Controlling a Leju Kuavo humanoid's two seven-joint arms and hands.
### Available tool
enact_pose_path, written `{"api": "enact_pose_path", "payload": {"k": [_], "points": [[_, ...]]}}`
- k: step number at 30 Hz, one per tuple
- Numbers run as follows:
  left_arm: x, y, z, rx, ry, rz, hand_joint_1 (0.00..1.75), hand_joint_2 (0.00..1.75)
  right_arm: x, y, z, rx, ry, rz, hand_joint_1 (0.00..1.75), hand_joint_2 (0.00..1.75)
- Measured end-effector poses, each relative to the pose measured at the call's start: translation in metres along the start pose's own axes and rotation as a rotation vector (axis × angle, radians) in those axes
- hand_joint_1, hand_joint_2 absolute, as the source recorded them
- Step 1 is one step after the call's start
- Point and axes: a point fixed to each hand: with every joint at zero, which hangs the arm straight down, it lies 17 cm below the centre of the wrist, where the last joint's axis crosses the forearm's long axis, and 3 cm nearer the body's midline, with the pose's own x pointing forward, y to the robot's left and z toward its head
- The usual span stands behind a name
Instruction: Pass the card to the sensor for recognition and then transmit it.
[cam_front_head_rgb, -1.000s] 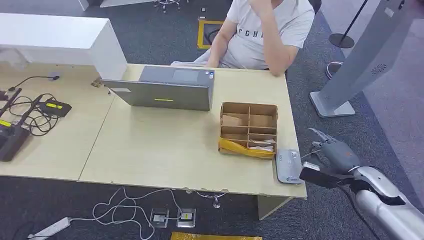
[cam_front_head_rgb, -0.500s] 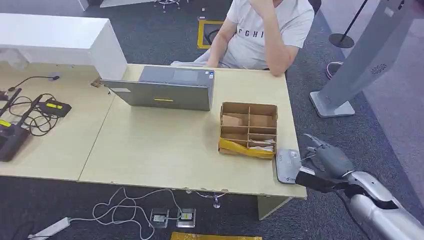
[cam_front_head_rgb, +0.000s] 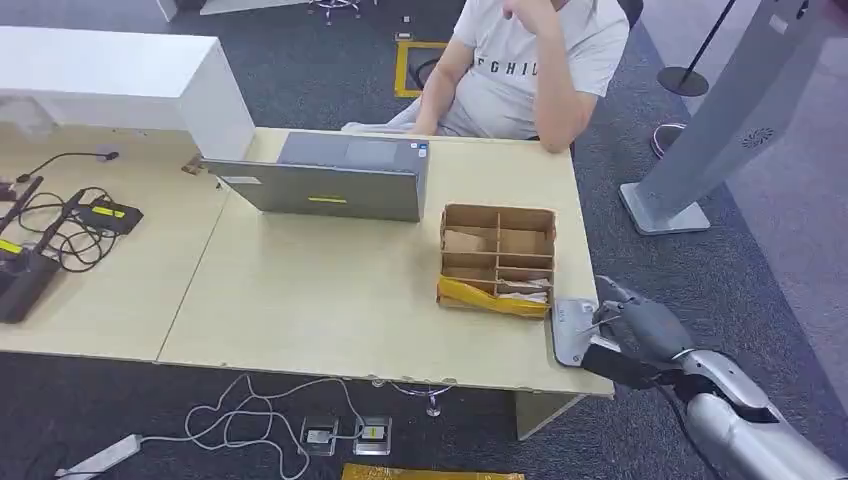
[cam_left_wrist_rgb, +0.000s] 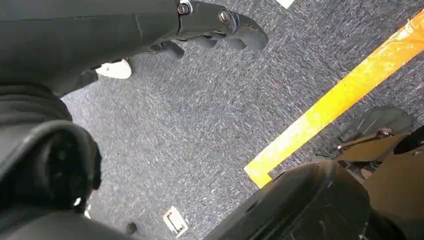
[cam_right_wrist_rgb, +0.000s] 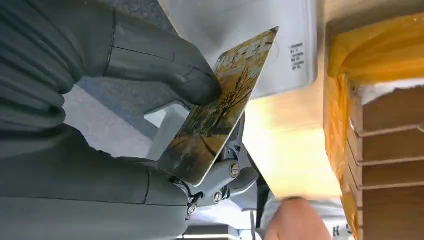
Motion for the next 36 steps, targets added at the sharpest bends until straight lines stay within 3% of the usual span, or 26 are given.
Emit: {"api": "enact_pose_path", "payload": {"k": [26, 31, 36], "points": [[0.005, -0.002, 0.0, -0.011, -0.01, -0.039, 0.0, 0.0, -0.003, 0.02, 0.007, -0.012, 0.021, -0.031, 1.75, 1.75], [0.005, -0.005, 0.0, -0.024, -0.011, -0.041, 0.0, 0.0, -0.019, -0.006, 0.003, -0.051, 0.056, -0.011, 1.75, 1.75], [0.009, -0.012, 0.002, -0.061, -0.022, 0.052, 0.0, 0.0, -0.041, -0.059, -0.003, -0.125, 0.09, 0.02, 1.75, 1.75]]}}
